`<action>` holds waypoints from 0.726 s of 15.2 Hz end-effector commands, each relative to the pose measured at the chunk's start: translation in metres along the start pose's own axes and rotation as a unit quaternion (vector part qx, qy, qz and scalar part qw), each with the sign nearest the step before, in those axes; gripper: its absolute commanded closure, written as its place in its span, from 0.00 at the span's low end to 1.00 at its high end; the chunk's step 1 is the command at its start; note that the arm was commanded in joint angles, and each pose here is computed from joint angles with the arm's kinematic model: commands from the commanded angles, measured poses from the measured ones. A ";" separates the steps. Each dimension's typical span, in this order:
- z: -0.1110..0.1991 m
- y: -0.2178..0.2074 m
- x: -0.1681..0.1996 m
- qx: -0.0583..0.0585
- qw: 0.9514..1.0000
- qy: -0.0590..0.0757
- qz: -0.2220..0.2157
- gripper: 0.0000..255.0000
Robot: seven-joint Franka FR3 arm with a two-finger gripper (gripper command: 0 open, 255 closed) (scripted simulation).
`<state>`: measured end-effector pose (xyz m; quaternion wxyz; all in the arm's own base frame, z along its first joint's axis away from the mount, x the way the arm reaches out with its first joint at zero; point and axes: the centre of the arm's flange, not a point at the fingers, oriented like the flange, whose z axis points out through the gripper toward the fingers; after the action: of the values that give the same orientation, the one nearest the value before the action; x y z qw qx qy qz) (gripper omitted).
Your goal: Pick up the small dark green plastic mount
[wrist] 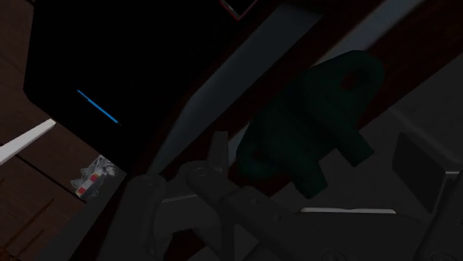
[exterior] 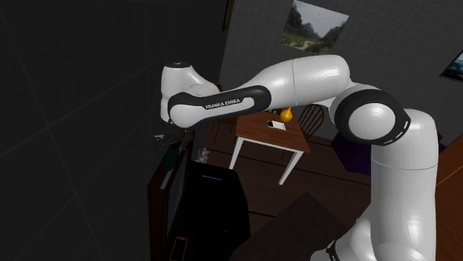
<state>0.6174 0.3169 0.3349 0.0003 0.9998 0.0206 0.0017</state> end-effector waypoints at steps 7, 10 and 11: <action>0.018 0.001 0.002 0.002 1.000 -0.002 0.001 1.00; 0.019 0.001 0.002 0.002 1.000 -0.002 0.001 1.00; 0.018 0.000 0.000 0.002 1.000 -0.002 0.001 1.00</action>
<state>0.6199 0.3159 0.3224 -0.0035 0.9998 0.0188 0.0056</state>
